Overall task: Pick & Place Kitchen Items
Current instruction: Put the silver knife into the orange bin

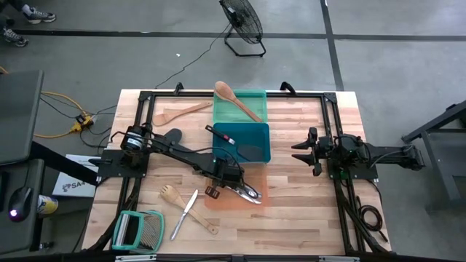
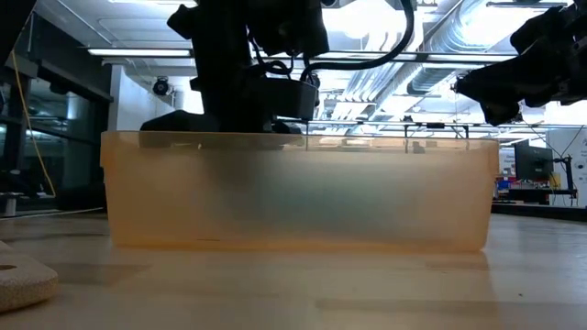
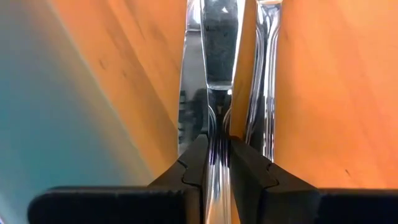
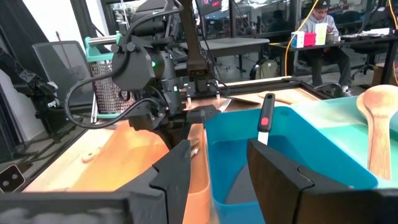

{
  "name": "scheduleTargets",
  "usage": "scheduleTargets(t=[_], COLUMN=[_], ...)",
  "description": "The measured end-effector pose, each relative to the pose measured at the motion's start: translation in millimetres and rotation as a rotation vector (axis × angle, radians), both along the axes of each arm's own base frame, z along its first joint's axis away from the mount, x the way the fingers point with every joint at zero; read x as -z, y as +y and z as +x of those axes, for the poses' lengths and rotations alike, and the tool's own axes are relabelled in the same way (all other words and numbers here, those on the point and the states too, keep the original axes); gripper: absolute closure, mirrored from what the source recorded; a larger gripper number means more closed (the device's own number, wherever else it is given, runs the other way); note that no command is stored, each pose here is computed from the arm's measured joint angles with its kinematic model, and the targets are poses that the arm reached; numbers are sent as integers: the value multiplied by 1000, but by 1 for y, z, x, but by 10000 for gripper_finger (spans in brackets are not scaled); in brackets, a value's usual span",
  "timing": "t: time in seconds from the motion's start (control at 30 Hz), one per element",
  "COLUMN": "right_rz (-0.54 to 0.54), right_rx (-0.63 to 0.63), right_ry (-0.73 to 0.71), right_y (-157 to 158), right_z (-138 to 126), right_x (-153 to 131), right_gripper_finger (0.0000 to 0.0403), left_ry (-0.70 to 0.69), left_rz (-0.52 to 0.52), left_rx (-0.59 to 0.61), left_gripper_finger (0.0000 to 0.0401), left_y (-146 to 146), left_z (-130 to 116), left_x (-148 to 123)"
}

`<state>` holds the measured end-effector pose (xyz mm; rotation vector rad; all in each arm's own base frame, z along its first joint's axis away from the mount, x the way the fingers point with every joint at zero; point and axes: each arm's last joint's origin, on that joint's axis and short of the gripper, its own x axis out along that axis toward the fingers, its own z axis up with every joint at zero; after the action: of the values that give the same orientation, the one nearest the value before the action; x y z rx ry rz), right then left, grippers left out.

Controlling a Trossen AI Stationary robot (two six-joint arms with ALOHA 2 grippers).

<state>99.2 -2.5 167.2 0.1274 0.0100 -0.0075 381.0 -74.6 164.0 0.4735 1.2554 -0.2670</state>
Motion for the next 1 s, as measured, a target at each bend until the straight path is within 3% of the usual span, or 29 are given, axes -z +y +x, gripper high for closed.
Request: scheduleTargets(t=[0.13, 0.4, 0.67, 0.83, 1.0], right_rz=[0, 0, 0, 0, 0], right_rx=[0, 0, 0, 0, 0], right_ry=[0, 0, 0, 0, 0], right_y=[0, 0, 0, 0, 0], right_z=[0, 0, 0, 0, 0], right_x=[0, 0, 0, 0, 0], right_gripper_finger=[254, 254, 254, 254, 254], left_ry=[-2, -3, -54, -123, -146], left_rz=[-1, -1, 34, 14, -23], left_rx=[0, 0, -60, -158, -382], left_gripper_finger=[348, 288, 282, 282, 282], left_y=[0, 0, 2, 3, 6], left_z=[0, 0, -2, -3, -13], left_x=[0, 0, -15, -42, -66])
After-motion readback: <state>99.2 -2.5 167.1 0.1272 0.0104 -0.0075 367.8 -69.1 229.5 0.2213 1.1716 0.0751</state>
